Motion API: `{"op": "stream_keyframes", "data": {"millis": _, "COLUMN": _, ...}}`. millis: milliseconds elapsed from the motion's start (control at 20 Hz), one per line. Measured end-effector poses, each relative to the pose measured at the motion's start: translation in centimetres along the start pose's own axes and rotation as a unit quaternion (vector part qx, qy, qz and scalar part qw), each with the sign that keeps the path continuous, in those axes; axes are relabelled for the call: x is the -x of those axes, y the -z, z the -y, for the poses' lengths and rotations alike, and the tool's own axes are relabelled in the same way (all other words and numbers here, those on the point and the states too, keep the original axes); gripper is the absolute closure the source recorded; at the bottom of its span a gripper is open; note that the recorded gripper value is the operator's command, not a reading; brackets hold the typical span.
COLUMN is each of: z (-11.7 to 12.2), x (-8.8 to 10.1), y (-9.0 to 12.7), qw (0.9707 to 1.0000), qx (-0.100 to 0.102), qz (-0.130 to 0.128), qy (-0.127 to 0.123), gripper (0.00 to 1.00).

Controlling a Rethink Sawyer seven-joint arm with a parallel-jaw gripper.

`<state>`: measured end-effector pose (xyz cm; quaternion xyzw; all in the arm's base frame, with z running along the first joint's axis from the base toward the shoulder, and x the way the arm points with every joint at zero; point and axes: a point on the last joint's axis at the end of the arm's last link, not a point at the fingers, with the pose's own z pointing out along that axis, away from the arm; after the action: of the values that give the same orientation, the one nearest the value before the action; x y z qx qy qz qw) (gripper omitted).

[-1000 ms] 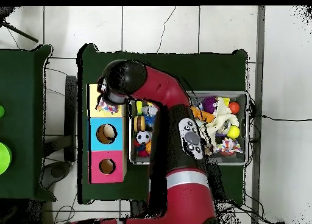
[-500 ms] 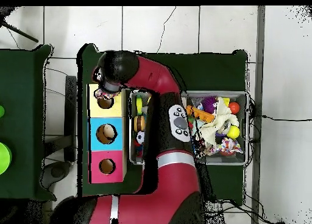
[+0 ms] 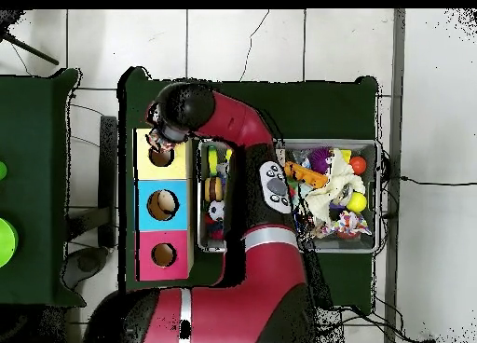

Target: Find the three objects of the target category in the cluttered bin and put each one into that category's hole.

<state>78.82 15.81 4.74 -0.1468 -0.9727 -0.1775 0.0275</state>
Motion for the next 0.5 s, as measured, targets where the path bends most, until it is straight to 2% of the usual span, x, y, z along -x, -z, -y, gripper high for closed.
{"op": "stream_keyframes", "data": {"millis": 250, "z": 2.3, "x": -0.2, "y": 0.2, "qw": 0.9995, "qx": 0.001, "qz": 0.025, "qy": -0.020, "gripper": 1.00}}
{"op": "stream_keyframes", "data": {"millis": 500, "z": 3.5, "x": -0.8, "y": 1.4, "qw": 0.9991, "qx": 0.000, "qz": 0.029, "qy": -0.029, "gripper": 1.00}}
